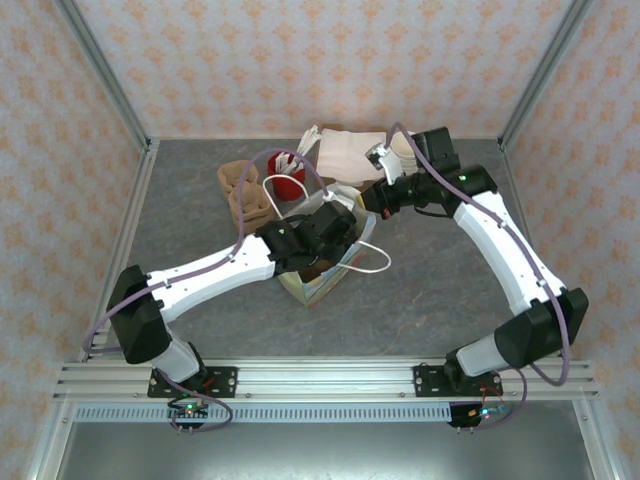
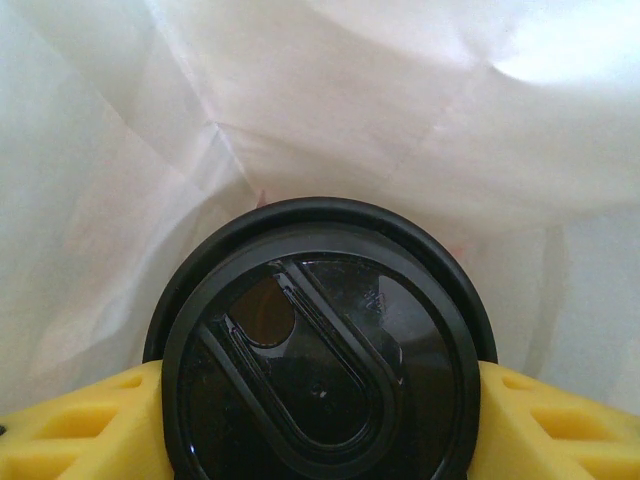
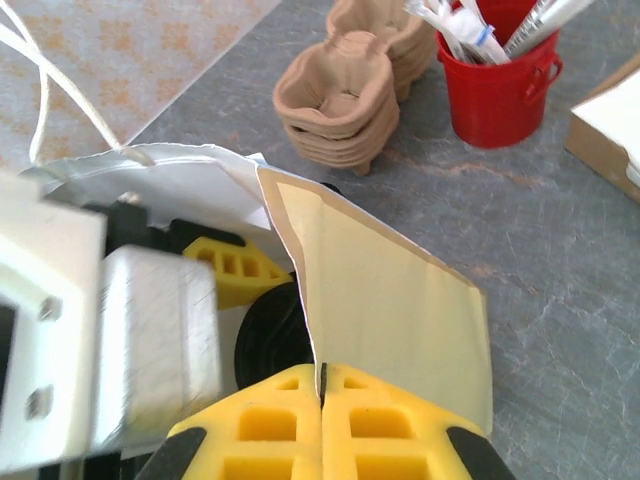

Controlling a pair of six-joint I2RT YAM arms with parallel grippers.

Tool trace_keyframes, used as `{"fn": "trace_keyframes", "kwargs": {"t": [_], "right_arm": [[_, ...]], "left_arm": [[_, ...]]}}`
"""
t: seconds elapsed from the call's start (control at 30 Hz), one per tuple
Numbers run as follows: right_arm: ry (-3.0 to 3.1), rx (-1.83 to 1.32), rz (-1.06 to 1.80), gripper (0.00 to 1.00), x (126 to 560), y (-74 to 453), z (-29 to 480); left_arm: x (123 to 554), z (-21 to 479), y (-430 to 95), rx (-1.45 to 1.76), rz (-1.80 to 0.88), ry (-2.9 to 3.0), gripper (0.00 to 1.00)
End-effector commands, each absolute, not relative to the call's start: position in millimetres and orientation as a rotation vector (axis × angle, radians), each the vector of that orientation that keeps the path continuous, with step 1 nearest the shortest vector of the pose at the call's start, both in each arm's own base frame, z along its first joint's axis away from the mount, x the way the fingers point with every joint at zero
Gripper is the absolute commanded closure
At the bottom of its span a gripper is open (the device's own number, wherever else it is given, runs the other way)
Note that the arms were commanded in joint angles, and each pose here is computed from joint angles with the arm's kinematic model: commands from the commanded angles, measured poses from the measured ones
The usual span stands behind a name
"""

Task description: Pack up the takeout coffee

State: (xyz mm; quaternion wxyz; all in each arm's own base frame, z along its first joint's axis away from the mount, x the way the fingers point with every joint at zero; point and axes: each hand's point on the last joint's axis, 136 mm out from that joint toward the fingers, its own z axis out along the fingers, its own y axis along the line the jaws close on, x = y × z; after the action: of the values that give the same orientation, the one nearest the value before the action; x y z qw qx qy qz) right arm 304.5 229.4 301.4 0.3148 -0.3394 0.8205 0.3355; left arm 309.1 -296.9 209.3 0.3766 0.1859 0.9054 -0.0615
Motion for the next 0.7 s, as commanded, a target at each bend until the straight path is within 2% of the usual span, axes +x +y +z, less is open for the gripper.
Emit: {"fn": "trace_keyframes", "kwargs": {"t": [0.0, 0.67], "right_arm": [[2.058, -0.954, 0.867, 0.99, 301.0, 233.9, 314.6], [2.02, -0.98, 0.817, 1.0, 298.9, 233.7, 319.6]], "left_arm": [[316.2, 225.7, -289.2, 0.403, -0.148, 2.275, 0.35], [323.4, 210.7, -293.9, 0.411, -0.04, 2.288, 0.37]]}}
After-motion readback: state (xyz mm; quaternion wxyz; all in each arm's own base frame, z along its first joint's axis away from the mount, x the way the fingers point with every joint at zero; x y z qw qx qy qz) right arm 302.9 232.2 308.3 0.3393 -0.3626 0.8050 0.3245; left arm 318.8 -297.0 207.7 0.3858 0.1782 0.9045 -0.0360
